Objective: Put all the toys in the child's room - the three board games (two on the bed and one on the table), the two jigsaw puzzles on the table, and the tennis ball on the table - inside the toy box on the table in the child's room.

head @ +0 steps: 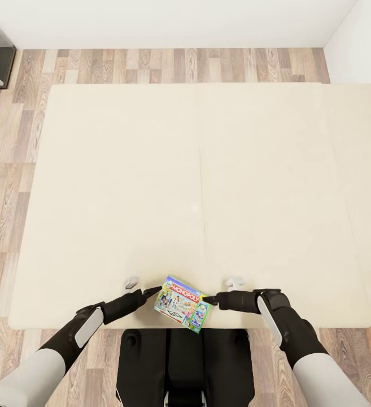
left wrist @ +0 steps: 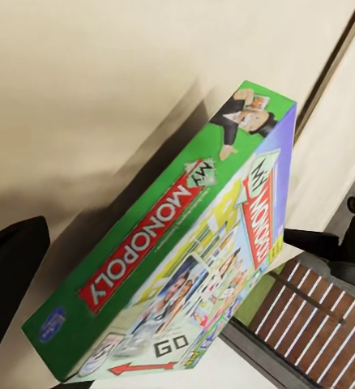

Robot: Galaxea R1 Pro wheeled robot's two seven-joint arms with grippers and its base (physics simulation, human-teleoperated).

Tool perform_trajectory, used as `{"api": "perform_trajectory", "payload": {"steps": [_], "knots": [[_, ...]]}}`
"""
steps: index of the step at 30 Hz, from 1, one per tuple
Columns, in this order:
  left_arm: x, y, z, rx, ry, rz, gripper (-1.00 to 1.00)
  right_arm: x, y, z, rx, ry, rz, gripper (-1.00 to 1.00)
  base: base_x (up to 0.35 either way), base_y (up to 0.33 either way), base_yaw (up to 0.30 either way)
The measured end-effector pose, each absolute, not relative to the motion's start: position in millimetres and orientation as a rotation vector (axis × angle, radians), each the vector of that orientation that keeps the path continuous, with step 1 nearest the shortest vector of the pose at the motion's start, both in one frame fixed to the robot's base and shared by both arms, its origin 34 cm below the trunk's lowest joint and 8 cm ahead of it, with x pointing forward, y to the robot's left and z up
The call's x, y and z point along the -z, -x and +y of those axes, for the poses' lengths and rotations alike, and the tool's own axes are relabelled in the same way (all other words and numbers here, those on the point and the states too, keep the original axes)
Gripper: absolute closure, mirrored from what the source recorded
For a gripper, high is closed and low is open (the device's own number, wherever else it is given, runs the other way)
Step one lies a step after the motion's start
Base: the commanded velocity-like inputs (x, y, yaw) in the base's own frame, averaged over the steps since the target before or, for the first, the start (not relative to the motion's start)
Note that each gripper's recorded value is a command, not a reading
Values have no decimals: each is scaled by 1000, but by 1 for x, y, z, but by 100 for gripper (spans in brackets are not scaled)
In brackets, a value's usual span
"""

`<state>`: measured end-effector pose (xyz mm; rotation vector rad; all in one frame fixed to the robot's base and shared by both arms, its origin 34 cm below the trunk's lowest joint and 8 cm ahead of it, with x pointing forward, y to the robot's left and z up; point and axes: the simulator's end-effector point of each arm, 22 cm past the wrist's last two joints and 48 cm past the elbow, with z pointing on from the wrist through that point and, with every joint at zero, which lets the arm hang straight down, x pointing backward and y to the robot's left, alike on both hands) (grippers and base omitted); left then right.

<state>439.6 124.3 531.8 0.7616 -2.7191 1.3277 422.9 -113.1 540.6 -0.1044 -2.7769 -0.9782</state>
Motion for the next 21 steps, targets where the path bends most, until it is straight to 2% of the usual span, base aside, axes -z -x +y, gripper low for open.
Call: {"api": "perform_trajectory", "payload": {"steps": [21], "knots": [[-532,-440,124,-1328,-762,-2719,-100,-540,-412,-101,989,126,-2743,-100,0,0,0]]}}
